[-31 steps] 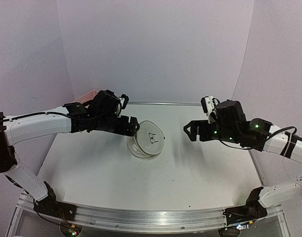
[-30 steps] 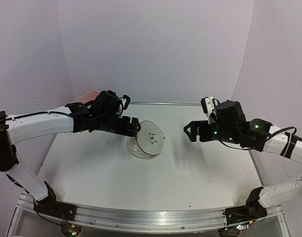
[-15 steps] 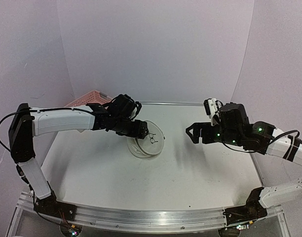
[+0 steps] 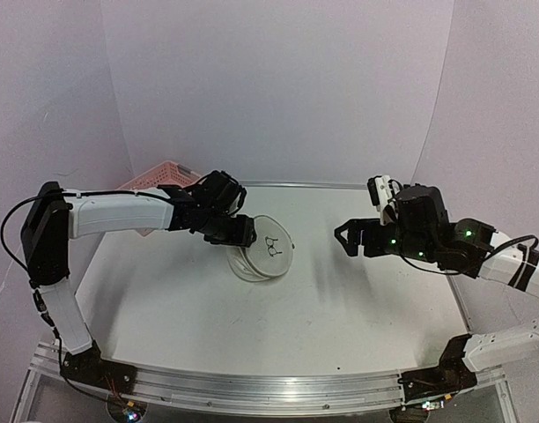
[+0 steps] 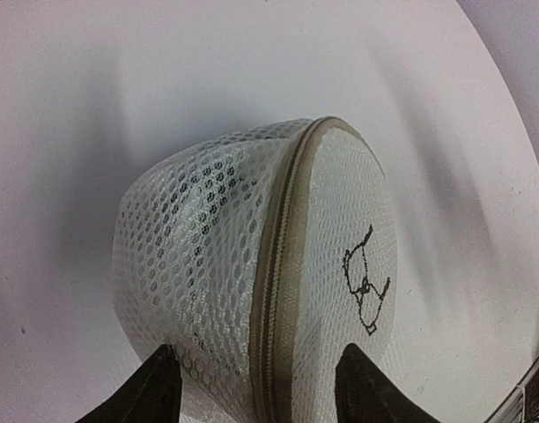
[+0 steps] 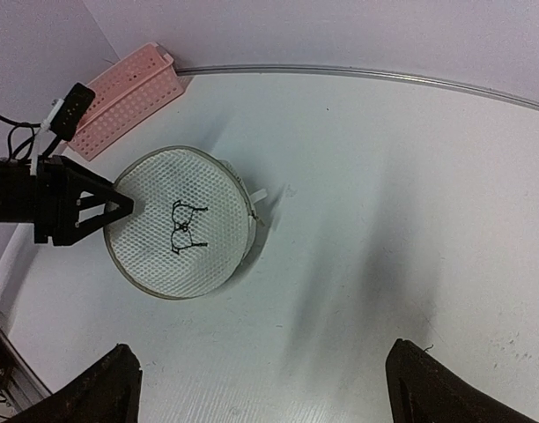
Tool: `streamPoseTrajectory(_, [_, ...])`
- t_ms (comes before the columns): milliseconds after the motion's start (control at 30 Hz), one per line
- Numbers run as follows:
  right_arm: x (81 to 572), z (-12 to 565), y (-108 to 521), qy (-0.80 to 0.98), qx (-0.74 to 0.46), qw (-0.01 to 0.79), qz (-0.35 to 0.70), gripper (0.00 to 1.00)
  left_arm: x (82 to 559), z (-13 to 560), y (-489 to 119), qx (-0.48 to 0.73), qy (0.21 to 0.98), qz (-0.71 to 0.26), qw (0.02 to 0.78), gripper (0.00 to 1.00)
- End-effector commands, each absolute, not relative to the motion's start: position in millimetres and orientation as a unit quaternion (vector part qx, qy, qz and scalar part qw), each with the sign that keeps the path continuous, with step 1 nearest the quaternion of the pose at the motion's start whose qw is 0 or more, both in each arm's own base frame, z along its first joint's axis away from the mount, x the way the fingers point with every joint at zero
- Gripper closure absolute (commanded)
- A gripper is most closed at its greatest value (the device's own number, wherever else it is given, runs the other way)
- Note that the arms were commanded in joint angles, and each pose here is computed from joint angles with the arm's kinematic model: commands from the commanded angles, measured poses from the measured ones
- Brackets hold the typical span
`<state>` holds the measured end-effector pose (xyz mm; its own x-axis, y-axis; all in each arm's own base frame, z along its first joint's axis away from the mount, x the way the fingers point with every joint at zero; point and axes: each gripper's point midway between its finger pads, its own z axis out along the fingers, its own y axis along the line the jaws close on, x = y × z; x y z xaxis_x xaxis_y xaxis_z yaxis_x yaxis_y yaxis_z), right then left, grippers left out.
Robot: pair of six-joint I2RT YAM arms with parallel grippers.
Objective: Unzip the laundry bag and remove the bra
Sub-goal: Pick up the laundry bag at the center of the board.
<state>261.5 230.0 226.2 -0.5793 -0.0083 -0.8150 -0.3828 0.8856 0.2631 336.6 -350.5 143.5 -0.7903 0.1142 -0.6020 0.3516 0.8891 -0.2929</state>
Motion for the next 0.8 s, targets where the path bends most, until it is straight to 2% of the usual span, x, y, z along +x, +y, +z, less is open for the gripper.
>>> streamPoseTrajectory(0, [265, 233, 234, 0.855, -0.108, 0.457, 0.219, 0.02, 346, 152, -362, 0.122, 0.918, -0.218, 0.307, 0.43])
streamPoseTrajectory(133, [264, 231, 233, 0.856, -0.107, 0.456, 0.218, 0.02, 347, 147, -362, 0.123, 0.921, -0.217, 0.301, 0.56])
streamPoseTrajectory(267, [264, 232, 233, 0.855, -0.108, 0.457, 0.219, 0.02, 345, 148, -363, 0.129, 0.919, -0.222, 0.299, 0.85])
streamPoseTrajectory(367, [263, 233, 233, 0.855, -0.11, 0.457, 0.22, 0.02, 342, 152, -365, 0.14, 0.916, -0.229, 0.298, 1.0])
streamPoseTrajectory(767, [249, 245, 257, 0.835, -0.192, 0.444, 0.261, 0.02, 295, 198, -376, 0.253, 0.869, -0.318, 0.282, 1.0])
